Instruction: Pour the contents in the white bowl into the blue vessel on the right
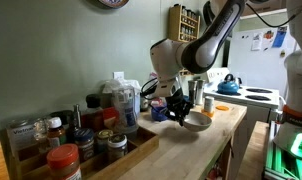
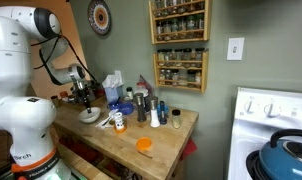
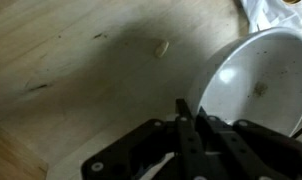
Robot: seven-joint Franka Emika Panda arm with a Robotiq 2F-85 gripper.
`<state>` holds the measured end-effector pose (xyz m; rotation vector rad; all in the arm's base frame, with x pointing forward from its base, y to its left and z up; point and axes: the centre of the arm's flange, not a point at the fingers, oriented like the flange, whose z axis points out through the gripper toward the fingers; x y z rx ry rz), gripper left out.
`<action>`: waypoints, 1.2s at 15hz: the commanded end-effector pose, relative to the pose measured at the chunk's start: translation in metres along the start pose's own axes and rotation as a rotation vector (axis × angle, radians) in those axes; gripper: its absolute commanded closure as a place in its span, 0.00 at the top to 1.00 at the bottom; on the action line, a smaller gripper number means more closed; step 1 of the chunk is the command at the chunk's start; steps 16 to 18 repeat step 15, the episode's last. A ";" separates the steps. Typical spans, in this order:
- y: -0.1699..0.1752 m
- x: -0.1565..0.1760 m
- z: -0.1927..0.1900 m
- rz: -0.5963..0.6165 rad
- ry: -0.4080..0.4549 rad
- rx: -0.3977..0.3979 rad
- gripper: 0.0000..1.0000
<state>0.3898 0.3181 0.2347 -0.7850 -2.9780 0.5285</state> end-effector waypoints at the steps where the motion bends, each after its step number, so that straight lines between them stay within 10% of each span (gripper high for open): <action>1: 0.015 -0.008 0.010 -0.037 0.014 -0.004 0.32; 11: -0.045 0.005 -0.093 -0.004 -0.140 -0.361 0.98; 13: -0.058 0.012 -0.107 -0.061 -0.182 -0.458 1.00; 18: -0.028 0.003 -0.108 -0.026 -0.179 -0.420 1.00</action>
